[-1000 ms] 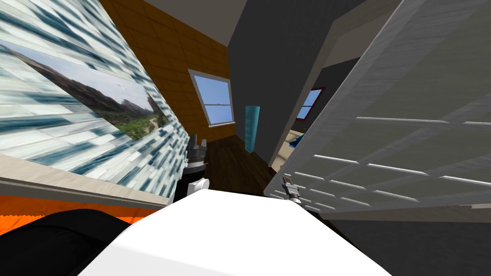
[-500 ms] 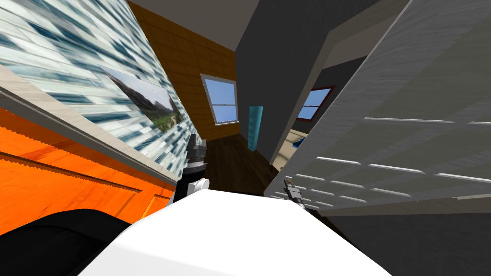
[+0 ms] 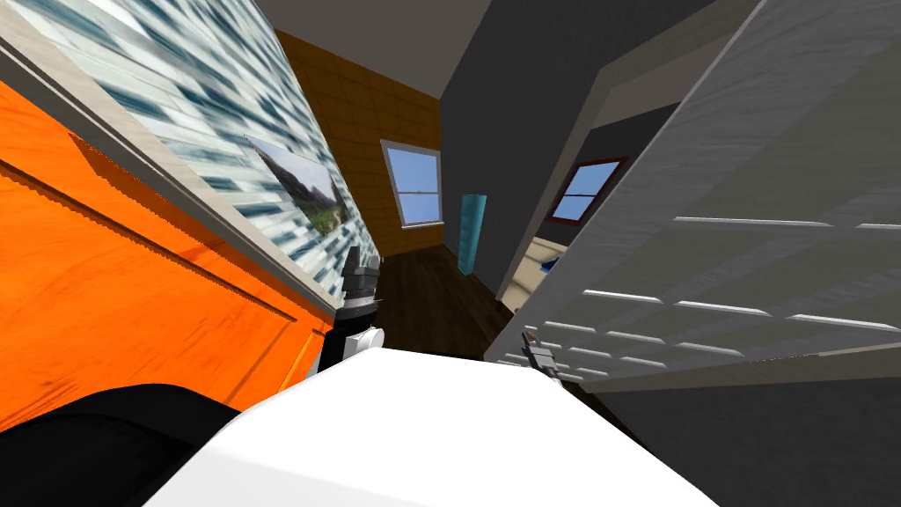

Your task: Pull the door open

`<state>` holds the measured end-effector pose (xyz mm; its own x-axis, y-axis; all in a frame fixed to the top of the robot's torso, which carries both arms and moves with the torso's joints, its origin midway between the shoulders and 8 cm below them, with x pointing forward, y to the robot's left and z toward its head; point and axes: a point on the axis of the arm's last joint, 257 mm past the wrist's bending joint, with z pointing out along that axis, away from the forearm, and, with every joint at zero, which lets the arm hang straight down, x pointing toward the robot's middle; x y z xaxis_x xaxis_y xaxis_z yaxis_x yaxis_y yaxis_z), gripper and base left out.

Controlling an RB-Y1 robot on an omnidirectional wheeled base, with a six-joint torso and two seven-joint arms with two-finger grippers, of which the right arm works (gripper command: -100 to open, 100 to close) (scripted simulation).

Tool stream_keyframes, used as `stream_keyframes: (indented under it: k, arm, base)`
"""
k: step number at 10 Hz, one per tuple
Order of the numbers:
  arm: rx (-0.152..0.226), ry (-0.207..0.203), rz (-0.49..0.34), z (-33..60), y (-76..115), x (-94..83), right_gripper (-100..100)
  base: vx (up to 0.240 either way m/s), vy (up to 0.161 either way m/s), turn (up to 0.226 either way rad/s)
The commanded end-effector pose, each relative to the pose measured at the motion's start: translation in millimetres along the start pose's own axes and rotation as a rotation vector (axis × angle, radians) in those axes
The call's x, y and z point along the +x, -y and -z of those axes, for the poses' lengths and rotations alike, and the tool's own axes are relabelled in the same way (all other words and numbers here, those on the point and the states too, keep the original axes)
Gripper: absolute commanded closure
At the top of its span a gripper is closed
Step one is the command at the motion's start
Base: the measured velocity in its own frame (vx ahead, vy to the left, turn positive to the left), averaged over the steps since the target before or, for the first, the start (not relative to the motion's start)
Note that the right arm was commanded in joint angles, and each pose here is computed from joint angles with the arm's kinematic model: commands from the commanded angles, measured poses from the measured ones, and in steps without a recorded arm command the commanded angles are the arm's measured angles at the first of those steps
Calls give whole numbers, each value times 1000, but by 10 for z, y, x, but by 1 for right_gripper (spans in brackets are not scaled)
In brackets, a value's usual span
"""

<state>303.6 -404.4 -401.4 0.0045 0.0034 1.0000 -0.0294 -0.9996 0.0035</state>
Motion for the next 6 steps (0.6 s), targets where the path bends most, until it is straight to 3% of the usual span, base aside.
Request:
stream_keyframes:
  k: [1, 6]
  arm:
    - [12, 0, -2, 49, 7, -5, 100]
    - [44, -3, -3, 158, -4, 7, 100]
  base:
    - [-177, -26, 116]
    - [-193, -53, 139]
